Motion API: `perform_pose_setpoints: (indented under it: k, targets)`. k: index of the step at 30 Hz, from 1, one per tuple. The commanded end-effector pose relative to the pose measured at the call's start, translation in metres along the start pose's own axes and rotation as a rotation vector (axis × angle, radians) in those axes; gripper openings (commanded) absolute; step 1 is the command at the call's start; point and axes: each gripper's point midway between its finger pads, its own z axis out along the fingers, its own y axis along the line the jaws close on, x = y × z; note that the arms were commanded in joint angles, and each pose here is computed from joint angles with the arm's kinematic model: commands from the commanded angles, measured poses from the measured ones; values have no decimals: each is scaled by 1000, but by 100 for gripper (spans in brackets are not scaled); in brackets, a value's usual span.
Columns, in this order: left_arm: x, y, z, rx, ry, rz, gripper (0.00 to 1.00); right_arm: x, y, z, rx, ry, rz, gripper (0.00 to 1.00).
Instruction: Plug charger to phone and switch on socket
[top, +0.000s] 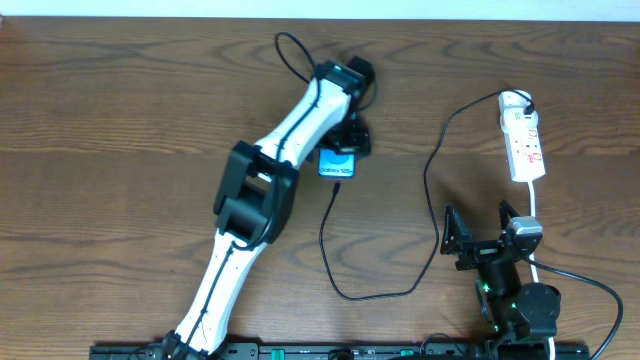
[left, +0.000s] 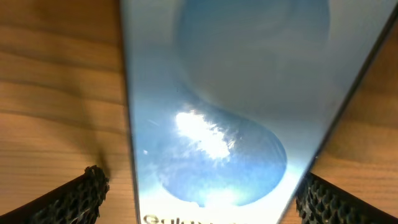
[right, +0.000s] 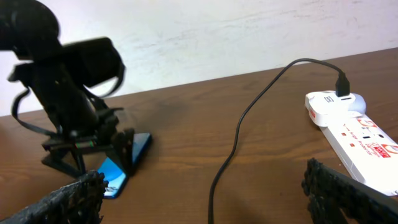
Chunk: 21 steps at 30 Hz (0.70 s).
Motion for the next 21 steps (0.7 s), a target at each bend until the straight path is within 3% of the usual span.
perform_pose_setpoints:
  k: [1,9,14,21]
  targets:
    - [-18,18,-56,37,-116,-36,98,1,1,0,-5,1,8,99]
    - [-30,20,-63,60,-156,-47,98,1,1,0,-5,1,8,99]
    - [-54,5,-55,92,-254,127,98,1,1,0,-5,1,8,99]
    - [-48,7,-37,78,-230,145,98,1,1,0,-5,1,8,99]
